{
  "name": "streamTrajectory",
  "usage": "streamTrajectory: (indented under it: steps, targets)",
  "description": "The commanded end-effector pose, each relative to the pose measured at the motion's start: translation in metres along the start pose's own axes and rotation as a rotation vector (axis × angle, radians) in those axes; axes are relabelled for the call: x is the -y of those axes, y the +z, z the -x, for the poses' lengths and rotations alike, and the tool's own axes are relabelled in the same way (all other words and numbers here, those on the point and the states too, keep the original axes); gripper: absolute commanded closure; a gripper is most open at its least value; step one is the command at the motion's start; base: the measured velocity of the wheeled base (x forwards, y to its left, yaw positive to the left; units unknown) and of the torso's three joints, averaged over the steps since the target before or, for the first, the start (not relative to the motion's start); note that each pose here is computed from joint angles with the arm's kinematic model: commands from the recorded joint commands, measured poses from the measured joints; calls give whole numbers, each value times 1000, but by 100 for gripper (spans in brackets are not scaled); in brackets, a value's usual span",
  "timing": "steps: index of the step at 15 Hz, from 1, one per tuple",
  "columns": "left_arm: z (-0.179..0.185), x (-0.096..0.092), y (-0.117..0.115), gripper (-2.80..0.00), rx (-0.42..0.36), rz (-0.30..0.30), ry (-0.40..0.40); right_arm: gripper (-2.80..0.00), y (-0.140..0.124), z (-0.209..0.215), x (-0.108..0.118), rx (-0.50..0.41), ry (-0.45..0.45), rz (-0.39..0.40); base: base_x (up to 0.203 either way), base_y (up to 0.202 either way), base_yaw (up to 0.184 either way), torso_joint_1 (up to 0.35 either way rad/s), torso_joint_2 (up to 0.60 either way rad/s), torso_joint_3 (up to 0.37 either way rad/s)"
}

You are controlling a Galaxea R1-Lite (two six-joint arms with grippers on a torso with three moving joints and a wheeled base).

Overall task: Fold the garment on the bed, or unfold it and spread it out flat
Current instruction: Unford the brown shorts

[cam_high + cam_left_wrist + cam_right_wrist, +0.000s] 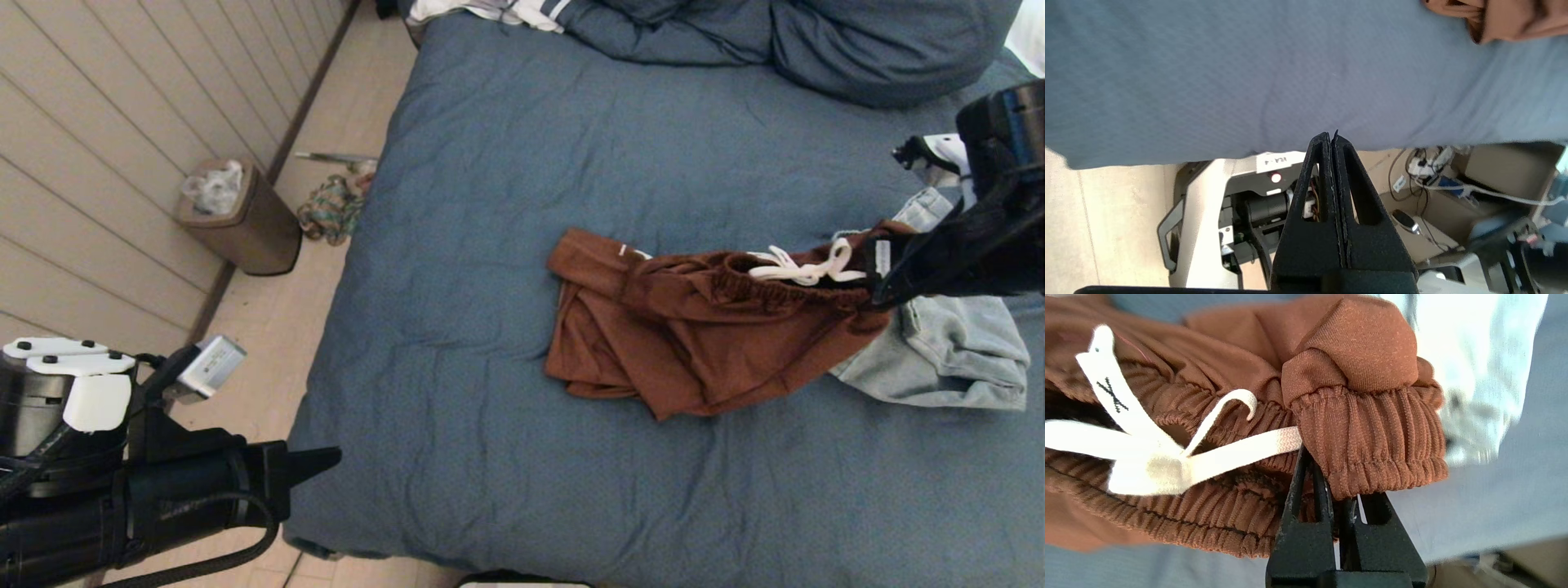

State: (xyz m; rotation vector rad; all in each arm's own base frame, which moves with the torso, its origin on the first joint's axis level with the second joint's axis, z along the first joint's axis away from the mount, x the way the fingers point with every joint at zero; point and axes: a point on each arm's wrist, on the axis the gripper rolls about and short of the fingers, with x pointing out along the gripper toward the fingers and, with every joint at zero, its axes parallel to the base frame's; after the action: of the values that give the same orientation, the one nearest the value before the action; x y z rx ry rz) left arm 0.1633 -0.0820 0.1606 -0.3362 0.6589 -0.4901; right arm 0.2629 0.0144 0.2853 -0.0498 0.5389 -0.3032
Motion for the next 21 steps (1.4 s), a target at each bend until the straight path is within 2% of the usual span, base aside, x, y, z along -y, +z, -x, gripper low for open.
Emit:
streamTrajectory:
  steps: [1, 5, 6, 7, 12, 15, 17, 18, 21]
  targets:
    - [-1, 3, -2, 0, -10, -7, -15, 0, -29, -4, 21, -41, -43, -21, 0, 0, 0, 0, 0, 0]
    - [-1, 3, -5, 0, -22, -9, -17, 0, -60, -27, 34, -31, -71, -54, 0, 0, 0, 0, 0, 0]
    - [-2, 3, -5, 0, -23, -10, -19, -217, -62, -29, 37, -34, -68, -64, 0, 0, 0, 0, 0, 0]
    - [-2, 3, -5, 0, -25, -11, -20, -280, -65, -30, 40, -44, -59, -71, 0, 0, 0, 0, 0, 0]
    - [-1, 4, -6, 0, -27, -14, -23, -280, -63, -12, 57, 3, -41, -89, 0, 0, 0, 0, 0, 0]
    - [-1, 5, -6, 0, -28, -17, -28, -280, -54, 23, 63, 114, 10, -113, 0, 0, 0, 0, 0, 0]
    - [-2, 6, -7, 0, -31, -18, -29, -280, -55, 49, 59, 180, 62, -106, 0, 0, 0, 0, 0, 0]
    - [-2, 6, -6, 0, -31, -18, -30, 0, -60, 56, 51, 174, 116, -82, 0, 0, 0, 0, 0, 0]
    - [-3, 8, -8, 0, -40, -27, -40, 0, -79, 70, 21, 112, 290, 4, 0, 0, 0, 0, 0, 0]
